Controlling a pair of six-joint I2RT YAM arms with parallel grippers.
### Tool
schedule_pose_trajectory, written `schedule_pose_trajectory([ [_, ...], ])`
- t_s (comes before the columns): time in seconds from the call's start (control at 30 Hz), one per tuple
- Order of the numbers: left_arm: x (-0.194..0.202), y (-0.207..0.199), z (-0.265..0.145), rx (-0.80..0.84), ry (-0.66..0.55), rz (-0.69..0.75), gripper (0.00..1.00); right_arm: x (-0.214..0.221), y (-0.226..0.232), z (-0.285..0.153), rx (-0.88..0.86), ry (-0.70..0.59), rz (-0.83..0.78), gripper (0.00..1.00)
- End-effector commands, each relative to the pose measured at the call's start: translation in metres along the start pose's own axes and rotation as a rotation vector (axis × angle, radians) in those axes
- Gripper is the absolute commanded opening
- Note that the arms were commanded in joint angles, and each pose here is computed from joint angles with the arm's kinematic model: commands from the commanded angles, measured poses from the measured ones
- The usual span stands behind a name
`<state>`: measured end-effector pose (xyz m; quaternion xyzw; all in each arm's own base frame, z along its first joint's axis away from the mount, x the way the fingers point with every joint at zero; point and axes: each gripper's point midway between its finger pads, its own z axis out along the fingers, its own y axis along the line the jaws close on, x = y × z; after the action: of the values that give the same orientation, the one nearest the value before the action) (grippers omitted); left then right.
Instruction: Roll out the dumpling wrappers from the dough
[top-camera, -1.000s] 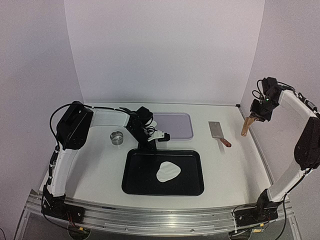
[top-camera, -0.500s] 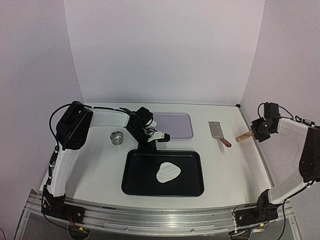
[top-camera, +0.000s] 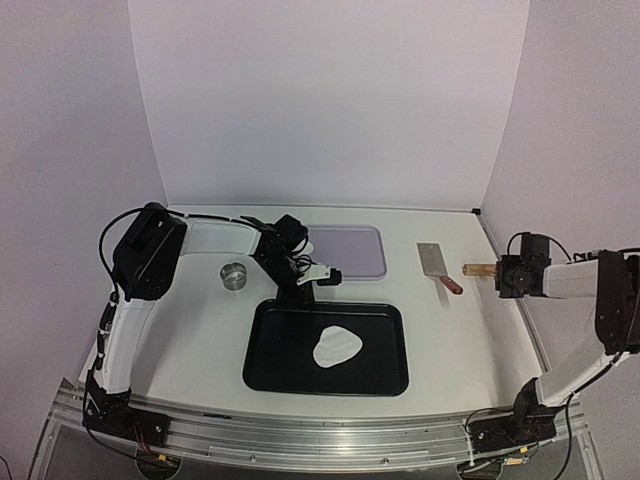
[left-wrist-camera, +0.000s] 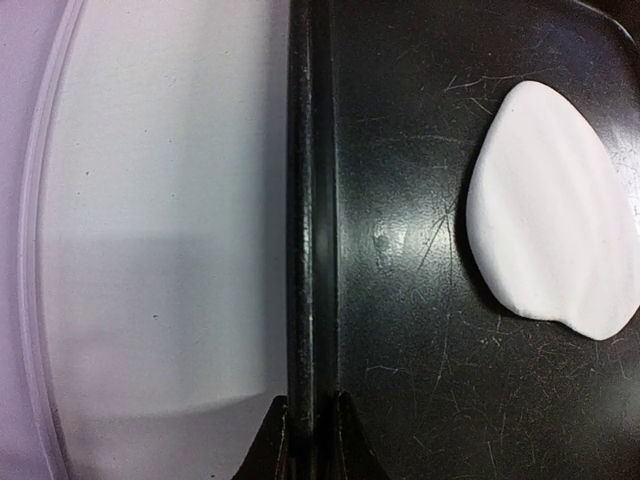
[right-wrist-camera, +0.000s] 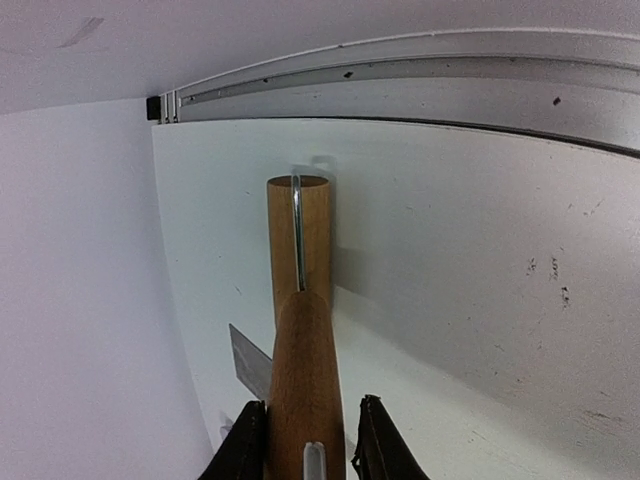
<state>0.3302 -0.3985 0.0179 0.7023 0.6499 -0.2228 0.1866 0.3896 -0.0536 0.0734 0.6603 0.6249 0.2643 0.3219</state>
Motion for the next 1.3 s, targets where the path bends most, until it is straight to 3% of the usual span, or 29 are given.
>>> schedule_pose_trajectory([
  [0.0, -0.002, -0.002, -0.002, -0.038, 0.035, 0.081, 0.0, 0.001, -0.044, -0.007, 0.072, -0.02, 0.152, 0.29],
  [0.13, -0.003, -0.002, -0.002, -0.039, 0.036, 0.086, 0.0, 0.004, -0.058, -0.01, 0.096, -0.005, 0.158, 0.43],
  [0.27, -0.003, -0.002, -0.002, -0.043, 0.039, 0.088, 0.0, 0.004, -0.066, -0.015, 0.107, -0.013, 0.179, 0.5],
  [0.63, -0.003, -0.001, -0.003, -0.048, 0.044, 0.089, 0.0, -0.003, -0.085, -0.033, 0.193, -0.068, 0.193, 0.54],
  [0.87, -0.01, -0.004, -0.005, -0.028, 0.025, 0.038, 0.01, -0.014, -0.054, -0.058, 0.212, -0.097, -0.021, 0.54],
  [0.93, -0.01, -0.005, -0.005, -0.021, 0.023, 0.02, 0.07, -0.014, -0.042, -0.065, 0.216, -0.083, -0.11, 0.54],
  [1.1, -0.016, -0.003, -0.009, -0.021, 0.017, -0.001, 0.35, -0.011, -0.017, -0.077, 0.193, -0.045, -0.25, 0.54],
  [1.27, -0.028, 0.001, -0.019, -0.026, 0.0, -0.021, 0.47, -0.005, -0.001, -0.089, 0.167, -0.008, -0.366, 0.57],
])
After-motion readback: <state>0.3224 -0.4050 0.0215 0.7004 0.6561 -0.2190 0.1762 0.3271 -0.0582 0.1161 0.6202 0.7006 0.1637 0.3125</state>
